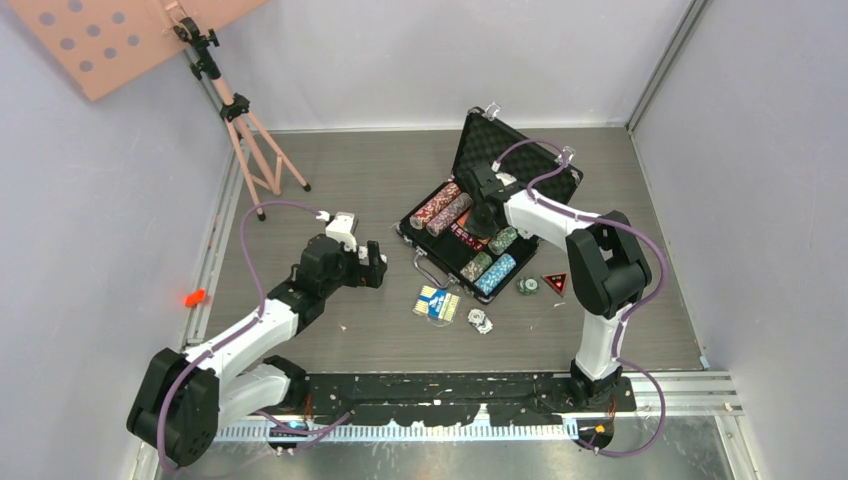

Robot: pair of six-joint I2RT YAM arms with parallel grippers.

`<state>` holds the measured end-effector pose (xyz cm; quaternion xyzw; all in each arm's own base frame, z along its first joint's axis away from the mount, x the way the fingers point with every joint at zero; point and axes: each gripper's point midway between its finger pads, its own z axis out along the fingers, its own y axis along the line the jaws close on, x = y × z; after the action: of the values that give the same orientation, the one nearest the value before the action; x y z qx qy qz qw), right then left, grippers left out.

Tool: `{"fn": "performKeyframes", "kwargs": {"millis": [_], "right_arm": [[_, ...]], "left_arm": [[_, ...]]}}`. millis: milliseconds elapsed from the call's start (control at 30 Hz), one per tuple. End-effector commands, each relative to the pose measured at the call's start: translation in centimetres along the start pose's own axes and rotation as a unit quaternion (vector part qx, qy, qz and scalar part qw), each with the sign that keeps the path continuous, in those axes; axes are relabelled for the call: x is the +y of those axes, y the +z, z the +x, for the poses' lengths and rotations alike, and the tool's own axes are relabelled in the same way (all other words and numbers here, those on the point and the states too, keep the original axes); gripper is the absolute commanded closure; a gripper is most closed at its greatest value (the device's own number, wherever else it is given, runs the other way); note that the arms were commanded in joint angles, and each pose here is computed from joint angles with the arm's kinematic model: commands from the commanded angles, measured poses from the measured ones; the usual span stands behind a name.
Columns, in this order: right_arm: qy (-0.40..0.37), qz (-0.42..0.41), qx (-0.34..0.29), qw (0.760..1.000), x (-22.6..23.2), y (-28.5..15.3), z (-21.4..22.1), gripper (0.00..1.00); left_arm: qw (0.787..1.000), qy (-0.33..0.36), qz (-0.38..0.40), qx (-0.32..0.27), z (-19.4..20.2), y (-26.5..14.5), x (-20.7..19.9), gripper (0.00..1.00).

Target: Pack up texas hold em set

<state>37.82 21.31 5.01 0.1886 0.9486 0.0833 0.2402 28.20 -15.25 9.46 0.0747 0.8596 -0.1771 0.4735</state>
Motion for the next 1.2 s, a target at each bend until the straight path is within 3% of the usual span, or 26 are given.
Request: {"fn": "performKeyframes", "kwargs": {"millis": [0,367,733,833,967,1033,1133,1167], "right_arm": [[0.007,-0.009,-0.018,1.000,0.6,-0.2,-1.2,0.97],[0.008,-0.002,-0.014,1.000,0.1,-0.1,-0.9,0.97],[-0.011,-0.021,-0.085,0.996,0.5,-5.1,-5.2,0.88],[-0.025,-0.013,-0.115,0.993,-0.4,-6.2,-6.1,0.81],[-0.051,0.007,-0.167,0.985,-1.8,-7.9,-7.7,0.62],[-0.062,0.038,-0.190,0.979,-3.1,-8.1,-8.5,0.50],[-0.056,0.090,-0.222,0.969,-5.1,-8.3,-9.5,0.24],[-0.050,0.097,-0.228,0.967,-5.3,-8.2,-9.6,0.20]], "left_arm": [[1.000,0.008,0.011,-0.023,-1.7,-0.1,-0.7,0.00],[1.000,0.009,0.010,-0.023,-1.8,-0.2,-0.7,0.00],[1.000,0.009,0.012,-0.021,-1.7,-0.2,-0.7,0.00],[1.000,0.009,0.012,-0.022,-1.7,-0.2,-0.7,0.00],[1.000,0.008,0.013,-0.021,-1.7,-0.2,-0.7,0.00],[1.000,0.008,0.012,-0.022,-1.7,-0.2,-0.7,0.00],[1.000,0.007,0.013,-0.021,-1.7,-0.2,-0.8,0.00],[1.000,0.007,0.014,-0.022,-1.7,-0.2,-0.8,0.00]]}}
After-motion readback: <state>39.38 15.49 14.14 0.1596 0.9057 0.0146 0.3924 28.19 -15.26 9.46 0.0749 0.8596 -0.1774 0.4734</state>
